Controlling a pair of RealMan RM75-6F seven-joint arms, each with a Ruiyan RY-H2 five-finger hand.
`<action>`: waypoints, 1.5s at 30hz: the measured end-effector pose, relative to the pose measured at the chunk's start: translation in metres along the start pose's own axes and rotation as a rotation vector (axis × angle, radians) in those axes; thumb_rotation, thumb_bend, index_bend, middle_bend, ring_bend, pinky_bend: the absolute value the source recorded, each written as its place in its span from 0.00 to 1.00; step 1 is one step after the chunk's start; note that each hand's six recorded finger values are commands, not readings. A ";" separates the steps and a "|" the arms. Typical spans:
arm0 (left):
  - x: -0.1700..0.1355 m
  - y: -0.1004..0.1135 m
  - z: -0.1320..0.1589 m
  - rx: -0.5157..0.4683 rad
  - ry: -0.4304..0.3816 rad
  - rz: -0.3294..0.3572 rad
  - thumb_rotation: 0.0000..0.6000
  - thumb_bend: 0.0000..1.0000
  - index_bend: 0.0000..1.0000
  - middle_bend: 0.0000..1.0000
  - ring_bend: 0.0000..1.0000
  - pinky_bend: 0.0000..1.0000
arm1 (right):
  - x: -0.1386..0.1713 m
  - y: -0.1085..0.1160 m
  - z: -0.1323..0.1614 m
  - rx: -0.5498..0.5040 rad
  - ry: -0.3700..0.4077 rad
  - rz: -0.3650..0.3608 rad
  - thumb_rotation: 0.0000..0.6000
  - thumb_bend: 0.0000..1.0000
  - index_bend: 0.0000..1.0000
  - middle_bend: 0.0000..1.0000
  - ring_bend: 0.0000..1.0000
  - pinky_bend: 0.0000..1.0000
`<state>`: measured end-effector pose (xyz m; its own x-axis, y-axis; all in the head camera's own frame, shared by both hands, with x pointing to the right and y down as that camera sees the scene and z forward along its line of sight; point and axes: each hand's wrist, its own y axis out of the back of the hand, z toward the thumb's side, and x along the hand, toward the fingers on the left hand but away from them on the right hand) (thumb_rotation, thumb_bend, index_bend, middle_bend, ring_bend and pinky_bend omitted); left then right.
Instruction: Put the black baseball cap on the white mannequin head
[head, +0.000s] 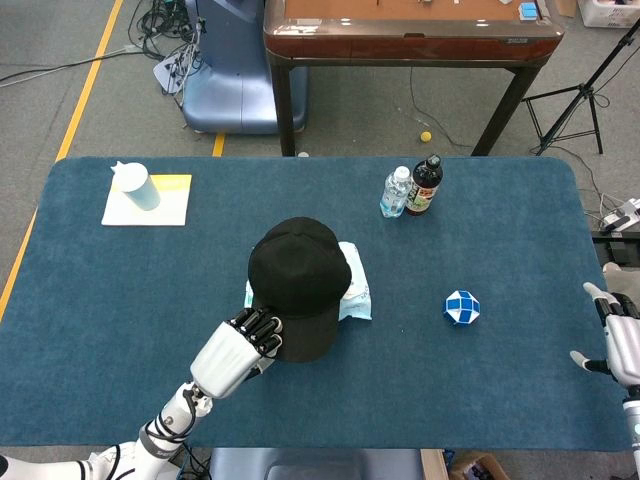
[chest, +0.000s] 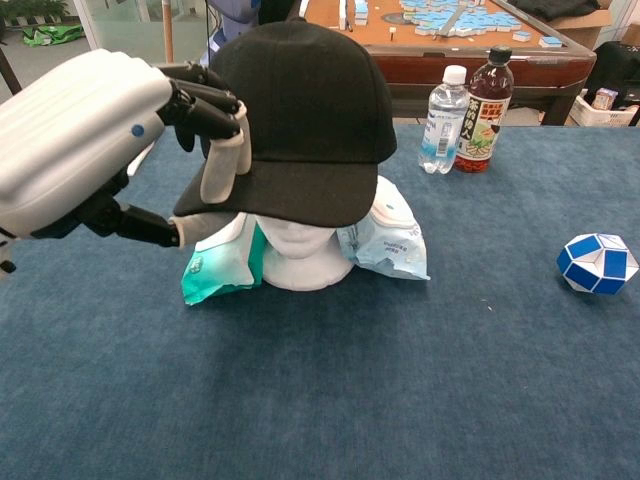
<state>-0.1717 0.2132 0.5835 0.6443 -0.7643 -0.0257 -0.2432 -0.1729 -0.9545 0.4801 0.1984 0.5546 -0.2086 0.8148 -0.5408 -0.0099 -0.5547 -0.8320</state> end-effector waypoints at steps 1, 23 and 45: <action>-0.002 -0.001 0.000 0.002 0.001 -0.012 1.00 0.43 0.60 0.43 0.26 0.42 | 0.000 0.000 0.000 0.000 0.000 0.000 1.00 0.00 0.07 0.21 0.13 0.31; -0.027 0.002 -0.024 0.057 0.140 -0.182 1.00 0.06 0.04 0.21 0.12 0.34 | -0.002 -0.003 0.000 0.007 -0.009 0.008 1.00 0.00 0.07 0.21 0.13 0.31; -0.141 0.036 -0.121 0.223 0.623 -0.433 1.00 0.06 0.37 0.26 0.20 0.34 | -0.003 -0.007 0.000 0.029 -0.028 0.009 1.00 0.00 0.07 0.21 0.13 0.31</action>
<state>-0.3586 0.2393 0.5890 0.1076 -0.8760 0.4701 0.1303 -0.4563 -0.8802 0.4808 0.1993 0.5620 -0.2359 0.8052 -0.5441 -0.0366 -0.5668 -0.8230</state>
